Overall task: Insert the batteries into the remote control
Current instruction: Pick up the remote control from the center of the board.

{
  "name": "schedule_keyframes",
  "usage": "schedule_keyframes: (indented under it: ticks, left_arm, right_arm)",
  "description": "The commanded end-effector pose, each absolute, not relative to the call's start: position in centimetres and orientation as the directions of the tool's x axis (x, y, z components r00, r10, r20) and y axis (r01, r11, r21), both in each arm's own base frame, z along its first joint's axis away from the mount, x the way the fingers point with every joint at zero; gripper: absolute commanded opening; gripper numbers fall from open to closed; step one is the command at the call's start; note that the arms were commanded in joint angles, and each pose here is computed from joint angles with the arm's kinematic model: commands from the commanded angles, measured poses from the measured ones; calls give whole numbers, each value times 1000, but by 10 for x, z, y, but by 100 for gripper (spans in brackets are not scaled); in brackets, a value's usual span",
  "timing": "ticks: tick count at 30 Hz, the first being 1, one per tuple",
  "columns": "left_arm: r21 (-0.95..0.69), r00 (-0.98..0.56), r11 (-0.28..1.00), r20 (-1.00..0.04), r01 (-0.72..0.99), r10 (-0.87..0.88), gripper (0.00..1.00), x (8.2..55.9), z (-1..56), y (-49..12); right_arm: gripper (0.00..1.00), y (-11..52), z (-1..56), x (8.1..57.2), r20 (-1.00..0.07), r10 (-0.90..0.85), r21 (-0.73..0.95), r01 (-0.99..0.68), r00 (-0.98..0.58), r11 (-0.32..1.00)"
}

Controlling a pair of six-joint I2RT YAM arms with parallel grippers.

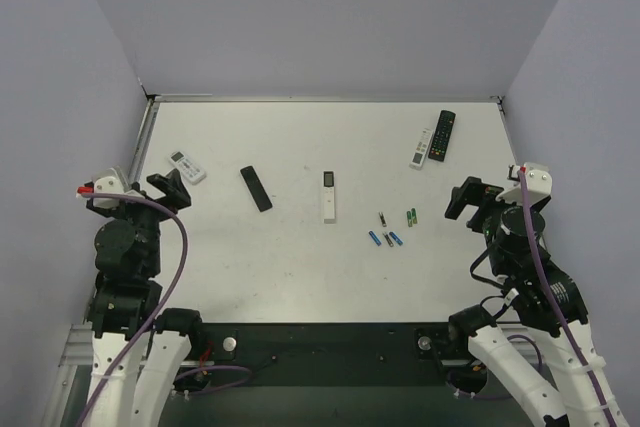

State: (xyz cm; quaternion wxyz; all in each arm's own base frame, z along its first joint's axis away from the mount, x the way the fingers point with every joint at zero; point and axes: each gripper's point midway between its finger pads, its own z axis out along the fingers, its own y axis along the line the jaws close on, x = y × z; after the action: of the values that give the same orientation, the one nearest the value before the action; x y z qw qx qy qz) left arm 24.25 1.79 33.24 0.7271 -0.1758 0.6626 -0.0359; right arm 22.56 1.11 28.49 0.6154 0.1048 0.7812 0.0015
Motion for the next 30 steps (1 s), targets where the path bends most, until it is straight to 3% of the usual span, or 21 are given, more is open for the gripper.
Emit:
schedule_keyframes:
  ticks: [1, 13, 23, 30]
  left_arm:
    - [-351, 133, 910, -935, -220, -328, 97, 249, 329, 23]
    - [-389, -184, 826, -851, -407, -491, 97, 301, 240, 12]
    - [-199, -571, 831, -642, -520, -512, 97, 361, 140, -27]
    - [-71, -684, 876, -596, -477, -421, 97, 414, 107, -70]
  right_arm:
    - [100, 10, 309, 231, -975, 158, 133, 158, -156, 978]
    - [100, 21, 289, 237, -965, 170, 146, 129, -198, 981]
    - [100, 35, 264, 243, -949, 149, 131, 81, -279, 988]
    - [100, 38, 257, 242, -944, 139, 127, 62, -298, 990]
